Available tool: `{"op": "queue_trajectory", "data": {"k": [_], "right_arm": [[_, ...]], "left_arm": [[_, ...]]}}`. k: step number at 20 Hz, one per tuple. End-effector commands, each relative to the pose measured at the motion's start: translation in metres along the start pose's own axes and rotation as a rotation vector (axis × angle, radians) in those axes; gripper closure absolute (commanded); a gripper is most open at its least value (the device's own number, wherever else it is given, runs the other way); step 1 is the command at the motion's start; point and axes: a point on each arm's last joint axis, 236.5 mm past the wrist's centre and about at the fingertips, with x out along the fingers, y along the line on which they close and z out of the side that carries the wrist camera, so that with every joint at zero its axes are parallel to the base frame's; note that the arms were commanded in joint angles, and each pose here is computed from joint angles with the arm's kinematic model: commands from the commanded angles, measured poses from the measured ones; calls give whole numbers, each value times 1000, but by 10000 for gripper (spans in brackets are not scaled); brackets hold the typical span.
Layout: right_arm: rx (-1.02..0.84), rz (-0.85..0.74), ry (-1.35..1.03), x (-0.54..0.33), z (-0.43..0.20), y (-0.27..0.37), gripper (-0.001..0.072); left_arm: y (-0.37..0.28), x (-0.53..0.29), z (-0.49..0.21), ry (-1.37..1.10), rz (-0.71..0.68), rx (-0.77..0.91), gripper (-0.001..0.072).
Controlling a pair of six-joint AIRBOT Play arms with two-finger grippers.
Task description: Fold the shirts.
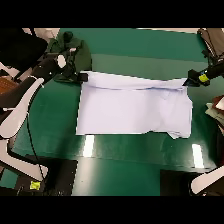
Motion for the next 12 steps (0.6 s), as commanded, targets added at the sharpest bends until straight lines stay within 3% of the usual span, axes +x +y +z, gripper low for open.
{"op": "queue_trajectory", "data": {"k": [1, 12], "right_arm": [[37, -23, 73, 20, -20, -11, 692], [81, -170, 13, 4, -6, -43, 691]], "left_arm": [[1, 8, -33, 114, -9, 20, 684], [2, 7, -53, 188, -7, 20, 684]]}}
